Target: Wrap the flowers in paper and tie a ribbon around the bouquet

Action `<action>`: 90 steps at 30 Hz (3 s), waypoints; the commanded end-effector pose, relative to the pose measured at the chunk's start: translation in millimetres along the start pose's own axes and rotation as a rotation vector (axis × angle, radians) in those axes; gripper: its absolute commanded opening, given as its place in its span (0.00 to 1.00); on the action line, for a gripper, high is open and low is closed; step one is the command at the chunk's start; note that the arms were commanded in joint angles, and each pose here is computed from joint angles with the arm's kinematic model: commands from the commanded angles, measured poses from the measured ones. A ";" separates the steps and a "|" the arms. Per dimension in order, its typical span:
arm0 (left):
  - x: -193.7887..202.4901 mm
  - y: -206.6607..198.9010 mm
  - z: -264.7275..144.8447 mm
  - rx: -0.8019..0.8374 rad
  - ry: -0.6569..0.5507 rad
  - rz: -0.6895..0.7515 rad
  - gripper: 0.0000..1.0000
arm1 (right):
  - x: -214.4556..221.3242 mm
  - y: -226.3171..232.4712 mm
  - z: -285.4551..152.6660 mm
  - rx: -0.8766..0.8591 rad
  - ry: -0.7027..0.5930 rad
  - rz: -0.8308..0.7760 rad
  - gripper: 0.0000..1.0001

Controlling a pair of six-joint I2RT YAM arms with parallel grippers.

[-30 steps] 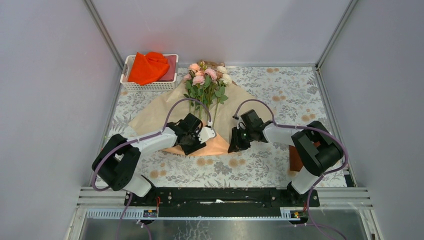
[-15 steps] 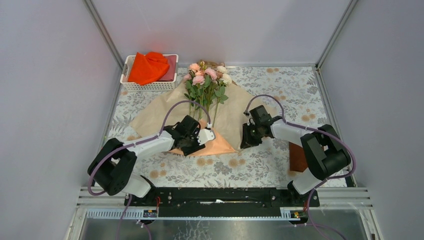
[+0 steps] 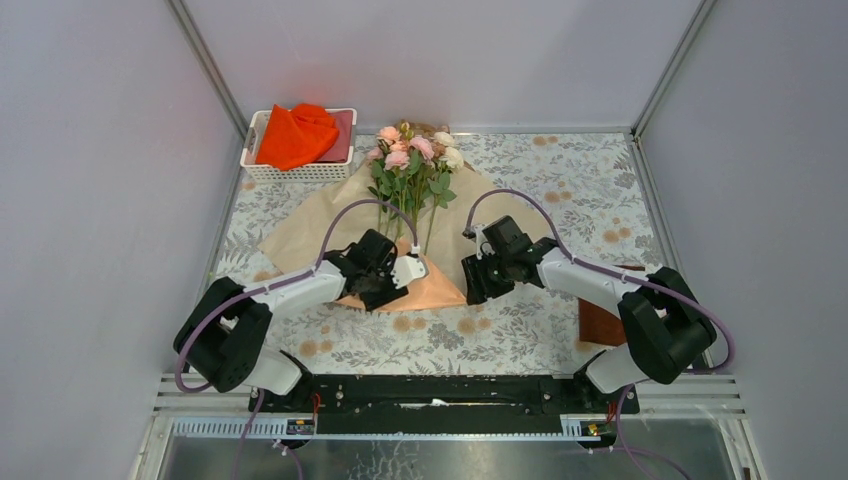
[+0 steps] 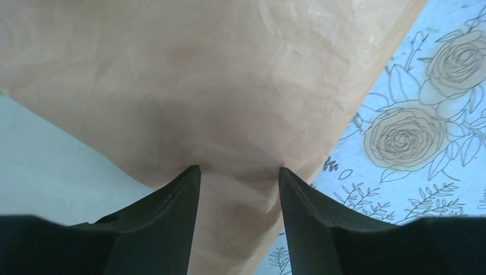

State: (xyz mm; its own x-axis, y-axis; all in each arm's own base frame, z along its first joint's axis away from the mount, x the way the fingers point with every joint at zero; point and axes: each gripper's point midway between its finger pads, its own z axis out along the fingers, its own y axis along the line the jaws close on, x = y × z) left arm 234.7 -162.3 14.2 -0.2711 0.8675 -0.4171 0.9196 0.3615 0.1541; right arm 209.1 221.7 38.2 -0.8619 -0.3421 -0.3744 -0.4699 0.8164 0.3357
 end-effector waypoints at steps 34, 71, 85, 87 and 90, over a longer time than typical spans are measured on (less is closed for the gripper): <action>-45.3 9.8 -29.3 0.315 -0.328 -0.304 0.50 | -7.8 35.2 8.0 -0.255 -0.114 -0.100 0.36; -5.8 -81.9 -78.5 0.476 -0.305 0.200 0.00 | 23.7 -0.2 16.6 -0.107 0.090 0.305 0.00; -36.4 -9.5 -70.2 0.292 -0.416 -0.093 0.00 | -43.6 83.8 -51.2 -0.478 -0.231 -0.090 0.47; -37.2 2.9 -67.2 0.278 -0.423 -0.150 0.00 | -47.8 90.3 -55.8 -0.523 -0.280 -0.149 0.62; -35.7 14.0 -53.2 0.279 -0.410 -0.217 0.00 | -53.1 91.8 -46.3 -0.551 -0.302 -0.171 0.69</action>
State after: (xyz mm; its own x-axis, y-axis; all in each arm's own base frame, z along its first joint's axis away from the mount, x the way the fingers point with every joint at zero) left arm 211.6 -161.7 75.5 -0.3393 0.6252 -0.7028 0.9357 0.3007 -0.1843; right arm 198.3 277.0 119.8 -0.7910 -0.2352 -0.5649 -0.5973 0.4973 0.6293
